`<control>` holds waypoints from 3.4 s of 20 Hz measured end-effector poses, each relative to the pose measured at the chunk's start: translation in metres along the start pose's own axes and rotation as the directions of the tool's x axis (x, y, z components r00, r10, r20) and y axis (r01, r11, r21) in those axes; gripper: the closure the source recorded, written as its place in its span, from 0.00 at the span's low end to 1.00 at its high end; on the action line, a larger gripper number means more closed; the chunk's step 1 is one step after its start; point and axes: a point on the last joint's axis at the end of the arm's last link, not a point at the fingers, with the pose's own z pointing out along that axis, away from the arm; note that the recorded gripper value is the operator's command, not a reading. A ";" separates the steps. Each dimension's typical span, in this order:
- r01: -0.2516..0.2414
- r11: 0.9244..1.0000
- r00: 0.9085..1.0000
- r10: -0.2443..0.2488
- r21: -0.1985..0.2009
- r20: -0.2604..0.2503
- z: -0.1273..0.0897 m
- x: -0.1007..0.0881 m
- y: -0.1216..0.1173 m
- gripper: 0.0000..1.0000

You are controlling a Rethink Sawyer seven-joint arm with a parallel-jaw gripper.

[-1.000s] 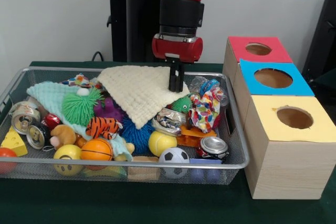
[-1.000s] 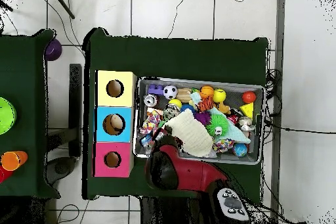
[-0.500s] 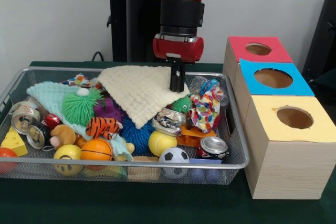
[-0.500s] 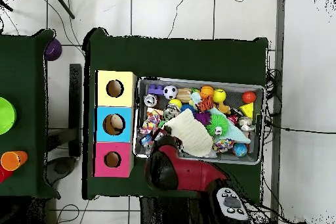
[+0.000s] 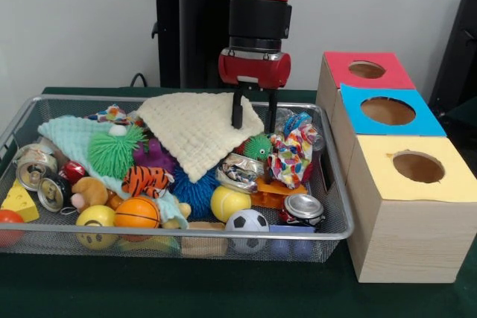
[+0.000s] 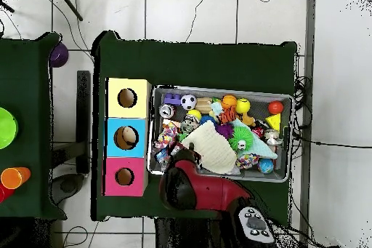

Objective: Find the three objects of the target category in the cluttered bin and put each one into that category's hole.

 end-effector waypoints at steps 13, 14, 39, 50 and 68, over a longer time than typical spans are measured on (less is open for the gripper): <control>0.002 1.000 1.000 -0.002 -0.005 0.010 0.001 -0.005 0.003 0.00; 0.002 1.000 1.000 -0.002 -0.006 0.012 0.001 -0.006 0.003 0.00; 0.079 0.996 0.996 -0.081 0.045 0.040 0.019 -0.003 0.009 0.00; 0.099 0.979 0.995 -0.102 0.179 0.004 -0.004 0.000 0.012 0.00; 0.092 0.944 0.988 -0.126 0.317 0.090 -0.022 -0.025 0.006 1.00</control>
